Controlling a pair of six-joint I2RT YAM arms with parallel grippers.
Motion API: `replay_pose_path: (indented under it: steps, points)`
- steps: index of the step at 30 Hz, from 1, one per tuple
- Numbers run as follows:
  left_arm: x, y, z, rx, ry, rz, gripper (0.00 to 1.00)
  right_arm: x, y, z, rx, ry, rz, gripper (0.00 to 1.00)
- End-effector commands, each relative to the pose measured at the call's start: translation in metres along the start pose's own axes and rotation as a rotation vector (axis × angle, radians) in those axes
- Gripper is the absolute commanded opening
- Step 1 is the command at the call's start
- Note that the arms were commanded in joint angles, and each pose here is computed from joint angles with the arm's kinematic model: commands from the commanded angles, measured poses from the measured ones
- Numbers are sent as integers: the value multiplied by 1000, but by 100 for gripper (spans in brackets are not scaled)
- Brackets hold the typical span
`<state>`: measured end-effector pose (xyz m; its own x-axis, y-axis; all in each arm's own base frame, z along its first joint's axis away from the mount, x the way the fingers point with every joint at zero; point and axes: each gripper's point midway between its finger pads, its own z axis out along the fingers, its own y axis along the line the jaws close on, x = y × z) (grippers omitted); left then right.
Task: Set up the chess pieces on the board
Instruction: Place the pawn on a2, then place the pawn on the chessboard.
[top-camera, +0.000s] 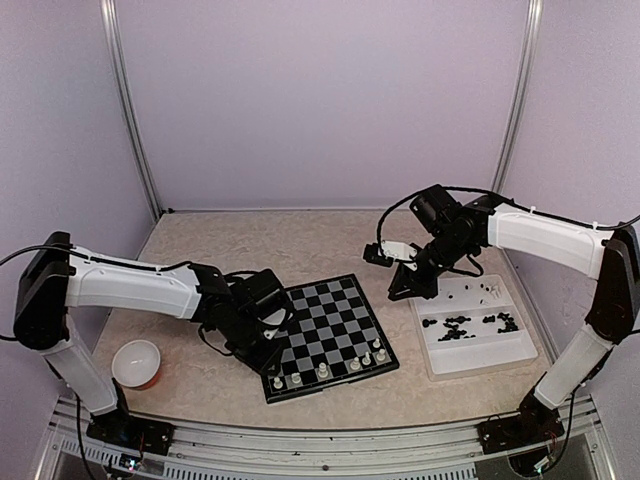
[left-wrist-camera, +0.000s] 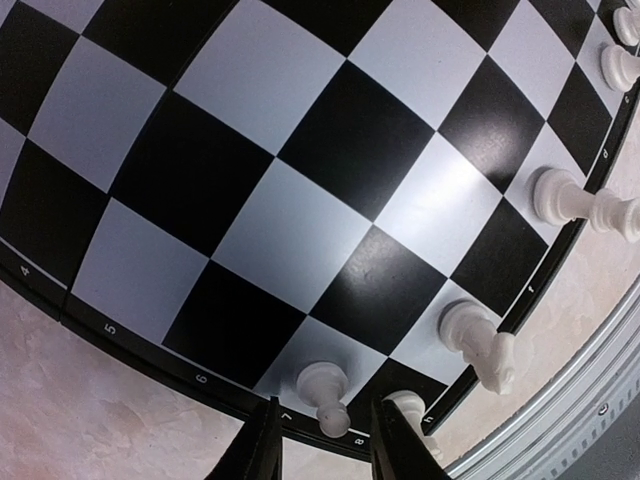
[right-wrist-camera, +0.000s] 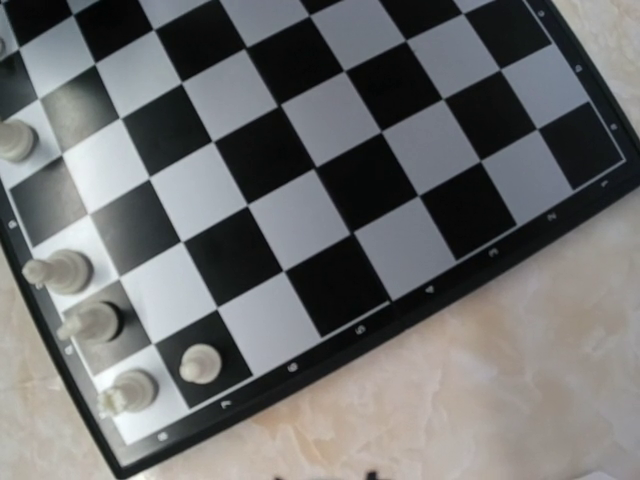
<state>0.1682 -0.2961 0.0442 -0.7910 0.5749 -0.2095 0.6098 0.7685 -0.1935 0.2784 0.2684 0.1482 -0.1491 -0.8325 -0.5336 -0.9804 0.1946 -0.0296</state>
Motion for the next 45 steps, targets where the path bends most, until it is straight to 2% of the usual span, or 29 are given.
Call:
replay_pose_path:
  steps: [1, 5, 10, 13, 17, 21, 26, 32, 38, 45]
  points:
    - [-11, -4, -8, -10, -24, 12, 34, -4, 3, -11, -4, -29, 0, 3]
    - [-24, 0, -25, -40, -62, 22, 38, -9, 6, -14, -28, -41, -13, 4]
    - [-48, -1, -48, -18, -151, 26, 42, 7, -6, -3, 6, 97, -51, 4]
    - [-77, -4, -65, 5, -266, 11, 45, 0, -7, -2, 10, 98, -77, 4]
    - [-129, -19, -95, 136, -465, -58, 48, -22, -10, -9, 39, 53, -121, 4]
    - [-156, -17, -112, 213, -568, -117, 49, -35, -6, 4, 40, 58, -189, 5]
    - [-158, 17, -113, 187, -598, -208, 49, -27, -5, 45, -49, 130, -184, 5]
    - [-144, 38, -115, 199, -627, -269, 49, -40, -2, 84, -130, 105, -181, 6]
    - [-143, 46, -109, 212, -619, -272, 50, -43, 5, 121, -186, 112, -188, 8]
    - [-149, 48, -102, 232, -606, -257, 49, -31, 4, 143, -194, 127, -179, 13]
